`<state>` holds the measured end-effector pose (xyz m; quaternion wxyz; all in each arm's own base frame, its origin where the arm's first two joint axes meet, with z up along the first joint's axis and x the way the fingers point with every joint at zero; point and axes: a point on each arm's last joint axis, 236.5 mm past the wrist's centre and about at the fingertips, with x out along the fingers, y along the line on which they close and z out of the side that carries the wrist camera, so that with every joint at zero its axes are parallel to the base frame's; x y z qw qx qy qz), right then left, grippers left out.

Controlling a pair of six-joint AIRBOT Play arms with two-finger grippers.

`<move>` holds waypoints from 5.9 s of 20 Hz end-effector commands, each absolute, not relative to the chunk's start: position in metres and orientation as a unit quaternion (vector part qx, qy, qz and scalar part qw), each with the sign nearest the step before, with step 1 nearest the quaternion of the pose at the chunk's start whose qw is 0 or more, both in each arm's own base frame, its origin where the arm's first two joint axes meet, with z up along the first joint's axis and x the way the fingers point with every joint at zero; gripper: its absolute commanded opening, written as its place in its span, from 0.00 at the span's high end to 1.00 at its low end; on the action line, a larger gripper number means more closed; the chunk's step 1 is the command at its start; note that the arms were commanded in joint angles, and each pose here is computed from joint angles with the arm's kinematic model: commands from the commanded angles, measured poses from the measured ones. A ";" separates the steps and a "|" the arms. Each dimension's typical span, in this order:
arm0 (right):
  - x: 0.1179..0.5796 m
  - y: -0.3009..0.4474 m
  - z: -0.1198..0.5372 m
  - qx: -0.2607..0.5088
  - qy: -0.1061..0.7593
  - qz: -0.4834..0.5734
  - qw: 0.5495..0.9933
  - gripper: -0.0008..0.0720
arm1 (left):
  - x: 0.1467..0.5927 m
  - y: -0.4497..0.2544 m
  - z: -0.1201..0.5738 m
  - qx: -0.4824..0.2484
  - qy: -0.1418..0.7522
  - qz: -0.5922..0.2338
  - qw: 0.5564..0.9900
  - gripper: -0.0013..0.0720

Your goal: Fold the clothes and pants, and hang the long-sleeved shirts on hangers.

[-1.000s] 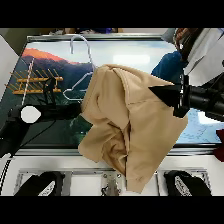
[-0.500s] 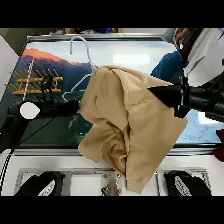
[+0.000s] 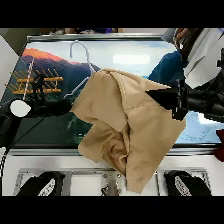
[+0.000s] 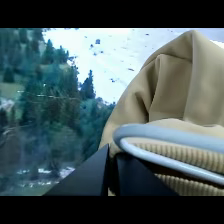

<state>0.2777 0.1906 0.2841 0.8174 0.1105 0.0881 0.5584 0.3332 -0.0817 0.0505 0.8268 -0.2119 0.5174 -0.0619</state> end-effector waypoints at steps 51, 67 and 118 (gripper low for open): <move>0.242 0.200 0.312 0.155 0.080 0.605 0.777 0.96 | 0.420 -0.128 0.323 -0.090 0.297 -0.301 0.902 0.13; 0.286 0.150 0.324 0.149 0.037 0.503 0.850 0.96 | 0.408 -0.121 0.372 -0.187 0.243 -0.350 0.885 0.13; 0.127 -0.342 0.477 -0.051 -0.232 -0.583 0.777 0.96 | 0.380 -0.165 0.386 -0.139 0.223 -0.407 0.875 0.95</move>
